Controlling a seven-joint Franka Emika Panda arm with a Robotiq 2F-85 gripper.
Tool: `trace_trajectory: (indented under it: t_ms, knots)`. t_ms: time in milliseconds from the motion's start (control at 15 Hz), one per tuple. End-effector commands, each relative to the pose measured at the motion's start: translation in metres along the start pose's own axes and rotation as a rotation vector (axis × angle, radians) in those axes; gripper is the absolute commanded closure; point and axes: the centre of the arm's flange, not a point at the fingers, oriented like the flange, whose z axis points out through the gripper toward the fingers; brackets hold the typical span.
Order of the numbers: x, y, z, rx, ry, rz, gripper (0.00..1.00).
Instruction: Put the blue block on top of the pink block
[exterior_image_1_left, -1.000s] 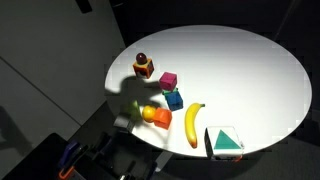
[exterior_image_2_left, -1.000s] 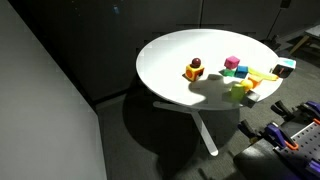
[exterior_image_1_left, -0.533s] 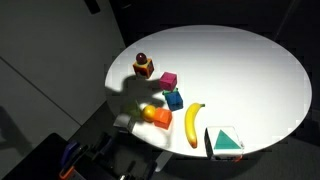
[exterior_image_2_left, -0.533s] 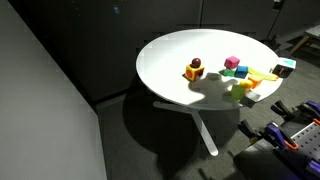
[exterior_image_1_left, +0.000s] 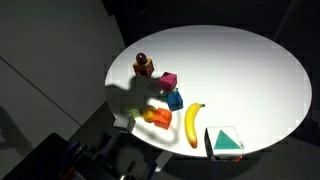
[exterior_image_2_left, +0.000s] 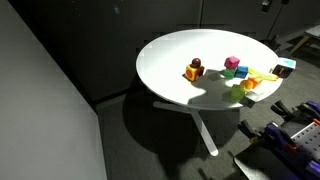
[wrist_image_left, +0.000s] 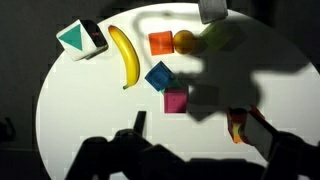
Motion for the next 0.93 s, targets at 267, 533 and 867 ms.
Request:
trace_trajectory:
  t_ms: [267,533,867]
  knots:
    - [0.033,0.025,0.032,0.127,0.002,-0.005,0.00]
    - [0.041,0.036,0.052,0.150,-0.016,-0.027,0.00]
    - [0.044,0.047,0.077,0.143,-0.053,-0.069,0.00]
